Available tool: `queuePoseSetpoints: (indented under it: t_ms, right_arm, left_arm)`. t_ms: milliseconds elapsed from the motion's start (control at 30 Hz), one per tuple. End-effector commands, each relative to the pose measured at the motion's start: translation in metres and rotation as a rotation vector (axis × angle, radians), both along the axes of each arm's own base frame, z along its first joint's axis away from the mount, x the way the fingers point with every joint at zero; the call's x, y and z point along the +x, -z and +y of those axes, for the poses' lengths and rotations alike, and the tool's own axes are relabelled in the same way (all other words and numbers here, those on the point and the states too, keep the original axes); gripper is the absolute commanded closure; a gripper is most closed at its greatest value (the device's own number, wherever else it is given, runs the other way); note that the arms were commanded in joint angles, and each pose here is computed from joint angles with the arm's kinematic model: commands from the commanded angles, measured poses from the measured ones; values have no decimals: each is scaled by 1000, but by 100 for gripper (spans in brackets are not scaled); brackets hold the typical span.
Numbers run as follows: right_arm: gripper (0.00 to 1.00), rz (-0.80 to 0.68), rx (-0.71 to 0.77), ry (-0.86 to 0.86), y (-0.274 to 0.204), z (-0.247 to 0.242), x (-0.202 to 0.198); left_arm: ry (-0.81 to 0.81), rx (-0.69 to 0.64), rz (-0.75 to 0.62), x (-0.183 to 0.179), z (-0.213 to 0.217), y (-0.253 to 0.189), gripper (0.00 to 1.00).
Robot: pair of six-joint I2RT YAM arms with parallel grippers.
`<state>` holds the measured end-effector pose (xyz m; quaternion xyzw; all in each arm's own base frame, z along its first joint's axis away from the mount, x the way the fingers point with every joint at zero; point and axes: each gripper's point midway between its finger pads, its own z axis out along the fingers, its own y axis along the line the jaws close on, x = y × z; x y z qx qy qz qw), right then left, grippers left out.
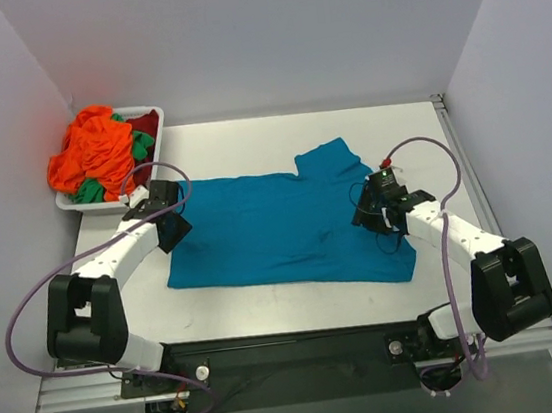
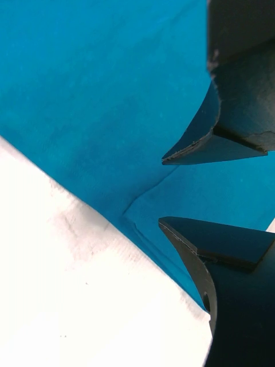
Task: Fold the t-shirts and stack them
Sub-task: Fold the flattened tshirt in 1/3 of the way
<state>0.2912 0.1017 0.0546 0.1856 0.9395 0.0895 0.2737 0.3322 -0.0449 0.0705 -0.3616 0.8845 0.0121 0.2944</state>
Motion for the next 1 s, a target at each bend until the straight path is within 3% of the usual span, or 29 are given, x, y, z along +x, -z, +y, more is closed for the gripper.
queuePoseSetpoints:
  t_ms: [0, 400, 567, 967]
  right_arm:
    - [59, -21, -24, 21, -7, -16, -2]
    - [59, -1, 2, 20, 3, -22, -11]
    - [59, 8, 0, 26, 7, -25, -13]
    - [59, 19, 2, 25, 12, -28, -14]
  left_arm:
    - [-68, 33, 15, 2, 9, -2, 48]
    - [-67, -2, 65, 2, 2, 27, 50]
    - [-60, -4, 62, 4, 1, 26, 60]
    - [-73, 14, 92, 4, 7, 35, 61]
